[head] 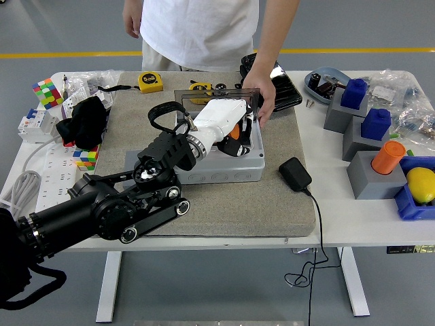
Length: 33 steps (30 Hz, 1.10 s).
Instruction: Fetch the battery,place it into the box,close the lid of the box
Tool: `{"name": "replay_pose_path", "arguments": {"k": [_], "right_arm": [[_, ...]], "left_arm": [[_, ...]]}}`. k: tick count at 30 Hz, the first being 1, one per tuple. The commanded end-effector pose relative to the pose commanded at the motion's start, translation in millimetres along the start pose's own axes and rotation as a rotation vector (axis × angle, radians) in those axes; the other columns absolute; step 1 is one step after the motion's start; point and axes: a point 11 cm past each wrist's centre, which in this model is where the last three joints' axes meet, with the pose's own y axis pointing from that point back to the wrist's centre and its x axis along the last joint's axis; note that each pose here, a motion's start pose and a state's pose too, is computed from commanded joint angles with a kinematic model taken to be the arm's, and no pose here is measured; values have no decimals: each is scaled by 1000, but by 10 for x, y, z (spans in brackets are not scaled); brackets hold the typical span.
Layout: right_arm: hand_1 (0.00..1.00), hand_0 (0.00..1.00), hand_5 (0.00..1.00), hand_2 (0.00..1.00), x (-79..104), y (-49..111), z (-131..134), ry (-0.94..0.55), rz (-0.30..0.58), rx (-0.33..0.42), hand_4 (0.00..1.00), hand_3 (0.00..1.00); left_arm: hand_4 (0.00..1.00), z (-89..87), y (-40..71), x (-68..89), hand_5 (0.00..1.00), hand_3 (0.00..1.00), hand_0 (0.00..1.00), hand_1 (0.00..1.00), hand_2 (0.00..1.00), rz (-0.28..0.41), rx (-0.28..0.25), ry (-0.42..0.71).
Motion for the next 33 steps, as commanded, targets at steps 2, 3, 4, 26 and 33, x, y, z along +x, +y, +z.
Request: {"name": "replay_pose_path", "arguments": {"k": [2, 3, 4, 26, 33], "right_arm": [[646, 625, 538, 665, 5, 0, -1, 3, 1, 0, 979, 569], [646, 625, 539, 665, 7, 1, -1, 5, 2, -1, 980, 569], [646, 625, 539, 665, 7, 1, -1, 6, 2, 0, 980, 569], [645, 625, 539, 665, -15, -1, 5, 1, -3, 0, 980, 569], [645, 625, 539, 664, -16, -3, 24, -11, -3, -2, 980, 569]], "left_arm": [[971, 6, -33, -11, 2, 317, 212, 169, 182, -3, 1, -11], [972, -13, -49, -15, 2, 340, 230, 207, 188, -6, 5, -23], [972, -26, -55, -15, 2, 340, 230, 207, 188, -6, 6, -28], [996, -36, -62, -2, 28, 626, 388, 496, 456, 17, -36, -4], [991, 188, 17, 201, 187, 571, 387, 494, 453, 106, -156, 110]]}}
